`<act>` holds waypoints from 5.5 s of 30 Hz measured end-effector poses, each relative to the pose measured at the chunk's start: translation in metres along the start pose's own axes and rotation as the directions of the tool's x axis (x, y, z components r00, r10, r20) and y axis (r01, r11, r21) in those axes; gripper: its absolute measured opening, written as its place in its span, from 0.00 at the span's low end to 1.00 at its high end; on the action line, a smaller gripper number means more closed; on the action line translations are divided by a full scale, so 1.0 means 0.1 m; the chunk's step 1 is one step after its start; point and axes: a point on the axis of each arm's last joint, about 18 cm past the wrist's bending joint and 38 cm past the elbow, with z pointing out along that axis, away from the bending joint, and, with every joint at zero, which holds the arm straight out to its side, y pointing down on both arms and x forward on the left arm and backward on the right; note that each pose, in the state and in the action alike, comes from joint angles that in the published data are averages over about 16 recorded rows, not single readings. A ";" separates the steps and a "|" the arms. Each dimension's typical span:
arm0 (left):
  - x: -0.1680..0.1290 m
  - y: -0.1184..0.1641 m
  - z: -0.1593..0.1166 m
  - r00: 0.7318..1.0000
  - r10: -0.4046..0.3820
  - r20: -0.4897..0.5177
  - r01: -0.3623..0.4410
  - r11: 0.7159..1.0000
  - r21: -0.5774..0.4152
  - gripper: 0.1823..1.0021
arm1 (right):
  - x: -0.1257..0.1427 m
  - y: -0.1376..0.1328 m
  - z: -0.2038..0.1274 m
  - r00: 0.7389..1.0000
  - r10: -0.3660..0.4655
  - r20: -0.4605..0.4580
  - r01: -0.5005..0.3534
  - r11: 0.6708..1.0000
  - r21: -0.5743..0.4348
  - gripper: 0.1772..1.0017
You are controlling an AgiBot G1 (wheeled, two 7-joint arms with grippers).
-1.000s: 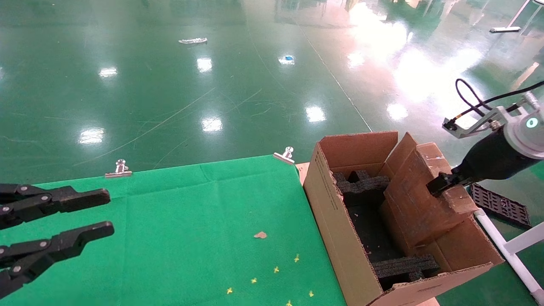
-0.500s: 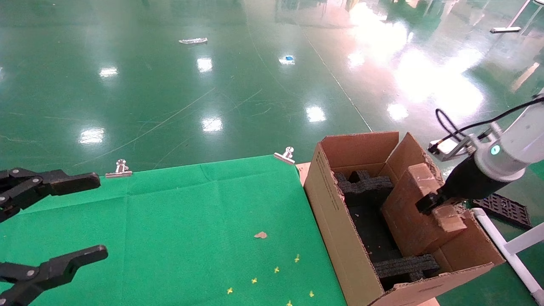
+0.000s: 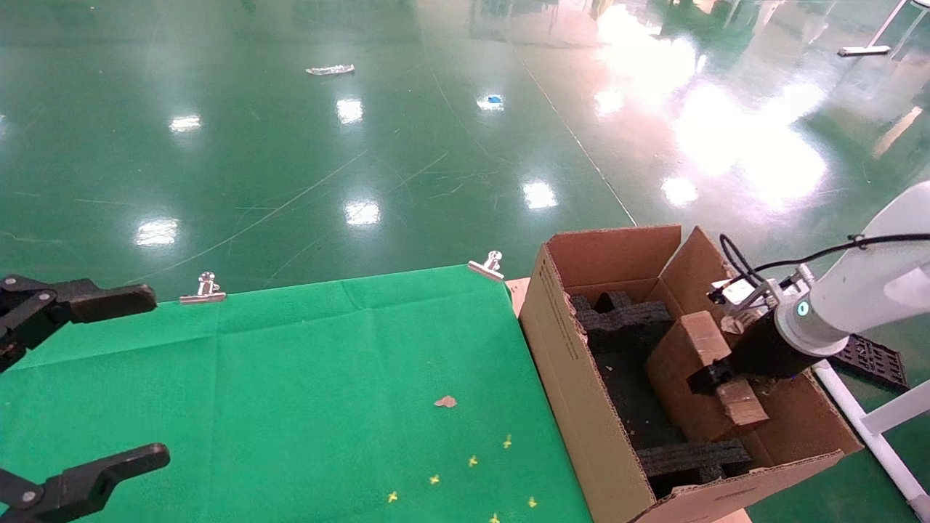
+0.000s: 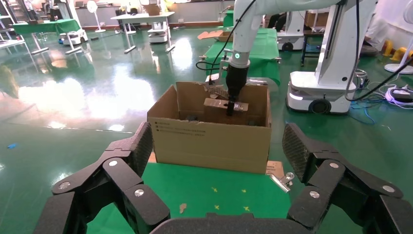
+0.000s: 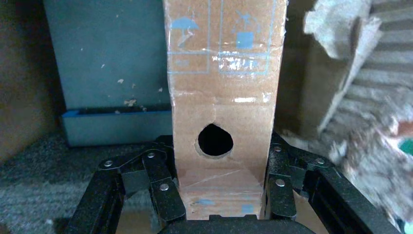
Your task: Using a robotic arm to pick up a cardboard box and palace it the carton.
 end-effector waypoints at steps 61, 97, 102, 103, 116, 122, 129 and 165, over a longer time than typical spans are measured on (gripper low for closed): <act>0.00 0.00 0.00 1.000 0.000 0.000 0.000 1.000 0.000 1.00 | 0.16 -0.96 -1.60 0.986 -0.166 0.002 0.153 0.915 0.374 0.95; 0.00 0.00 0.00 1.000 0.000 0.000 0.000 1.000 0.001 1.00 | -1.31 -0.89 -1.69 0.695 -0.649 0.309 0.302 0.654 0.694 1.00; 0.00 0.00 0.00 1.000 0.000 0.000 0.000 1.000 0.001 1.00 | -1.56 -0.76 -1.65 0.604 -0.720 0.340 0.290 0.597 0.748 1.00; 0.00 0.00 0.00 1.000 0.000 0.000 0.000 1.000 0.001 1.00 | -1.61 -0.73 -1.64 0.586 -0.733 0.344 0.286 0.585 0.759 1.00; 0.00 0.00 0.00 1.000 0.000 0.000 0.000 1.000 0.001 1.00 | -2.03 -0.31 -1.70 0.371 -0.868 0.331 0.189 0.420 0.888 1.00; 0.00 0.00 0.00 1.000 0.000 0.000 0.000 1.000 0.001 1.00 | -2.13 -0.08 -1.77 0.293 -0.912 0.288 0.127 0.336 0.933 1.00; 0.00 0.00 0.00 1.000 0.000 0.000 0.000 1.000 0.001 1.00 | -2.19 0.19 -1.89 0.222 -0.951 0.215 0.050 0.231 0.972 1.00; 0.00 0.00 0.00 1.000 -0.001 0.001 0.001 1.000 0.001 1.00 | -2.19 0.51 -2.03 0.170 -0.979 0.116 -0.030 0.112 0.993 1.00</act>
